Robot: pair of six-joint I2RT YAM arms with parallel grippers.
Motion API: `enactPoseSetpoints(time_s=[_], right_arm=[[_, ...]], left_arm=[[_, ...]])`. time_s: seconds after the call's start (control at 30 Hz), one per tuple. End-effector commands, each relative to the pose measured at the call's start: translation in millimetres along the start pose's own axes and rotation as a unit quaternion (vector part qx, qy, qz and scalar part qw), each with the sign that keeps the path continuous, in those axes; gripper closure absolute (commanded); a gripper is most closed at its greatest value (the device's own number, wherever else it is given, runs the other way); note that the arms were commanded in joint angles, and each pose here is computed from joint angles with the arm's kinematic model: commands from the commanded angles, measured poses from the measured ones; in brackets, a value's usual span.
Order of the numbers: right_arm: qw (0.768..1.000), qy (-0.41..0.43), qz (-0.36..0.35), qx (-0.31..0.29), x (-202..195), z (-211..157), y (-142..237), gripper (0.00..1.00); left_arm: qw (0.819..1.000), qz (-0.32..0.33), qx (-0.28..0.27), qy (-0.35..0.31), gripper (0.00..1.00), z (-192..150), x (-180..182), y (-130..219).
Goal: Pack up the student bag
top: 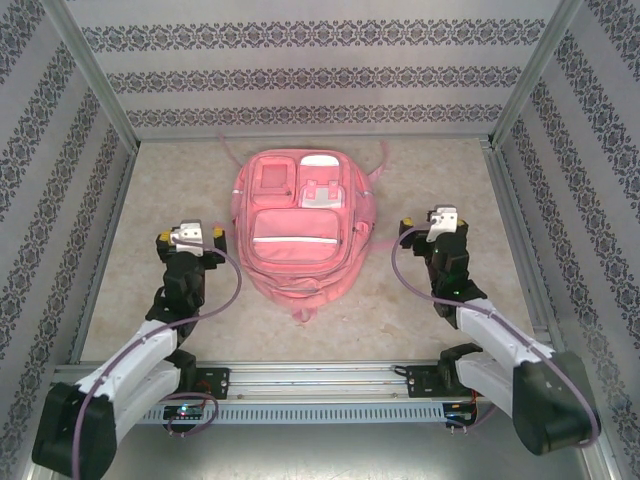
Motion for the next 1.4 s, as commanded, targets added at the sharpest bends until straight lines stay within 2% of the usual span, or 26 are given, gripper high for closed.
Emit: enactPoseSetpoints(time_s=[0.0,0.1,0.2,0.23,0.37,0.43,0.5,0.6,0.67,0.73,0.77,0.9,1.17,1.23,1.37], right_arm=[[0.998,-0.004,-0.051,-0.031,-24,-5,-6,0.02],[0.999,0.003,-0.039,-0.029,-33,-24,-8,0.02],[0.998,-0.022,-0.03,-0.053,-41,-30,-11,0.02],[0.997,-0.04,-0.02,-0.057,-42,-30,-12,0.02],[0.996,-0.042,0.013,-0.084,-37,-41,-18,0.02],[0.997,-0.045,0.011,-0.067,-37,-54,-30,0.02],[0.997,-0.05,0.007,-0.064,-38,-52,-38,0.02],[0.997,-0.064,-0.031,-0.033,-44,-46,-51,0.02],[0.998,-0.05,-0.022,-0.019,-39,-44,-58,0.02],[0.999,-0.026,-0.002,0.023,-30,-47,-65,0.02],[1.0,-0.021,0.006,0.017,-27,-41,-69,0.02],[1.0,-0.021,0.006,0.007,-27,-38,-70,0.02],[0.999,-0.028,-0.02,-0.009,-30,-34,-67,0.02],[0.999,-0.028,-0.024,-0.001,-31,-43,-62,0.02],[0.997,-0.044,-0.053,-0.026,-39,-46,-50,0.02]], left_arm=[[1.0,-0.003,0.005,0.023,0.0,-13,8,-12],[0.998,-0.021,0.006,0.053,0.0,-29,14,-24],[0.992,-0.006,-0.054,0.113,0.0,-43,24,-24],[0.992,-0.018,-0.079,0.099,0.0,-42,22,-27],[0.989,-0.131,-0.051,0.041,0.0,-54,-4,-49],[0.986,-0.159,-0.042,0.025,0.0,-58,-12,-59],[0.99,-0.134,-0.034,0.034,0.0,-57,-8,-64],[0.997,-0.019,0.002,0.074,0.0,-59,11,-75],[0.997,-0.017,0.03,0.072,0.0,-57,11,-85],[0.995,-0.066,0.065,0.047,0.0,-53,-2,-100],[0.993,-0.077,0.076,0.038,0.0,-53,-6,-101],[0.994,-0.074,0.064,0.039,0.0,-51,-5,-100],[0.997,-0.025,-0.025,0.076,0.0,-59,11,-65],[0.997,-0.03,-0.022,0.073,0.0,-61,10,-62],[0.996,-0.032,-0.027,0.074,0.0,-62,10,-60]])
Point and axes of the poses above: each hand's point on the last joint's axis, 136 mm out from that joint toward the fingers, its own y axis back along the fingers, its own x axis along the line the jaws close on, z = x × y, the point moved 8 cm from there along y, back along the fingers, and after that the axes turned 2 degrees about -y, right-handed, at the moved point
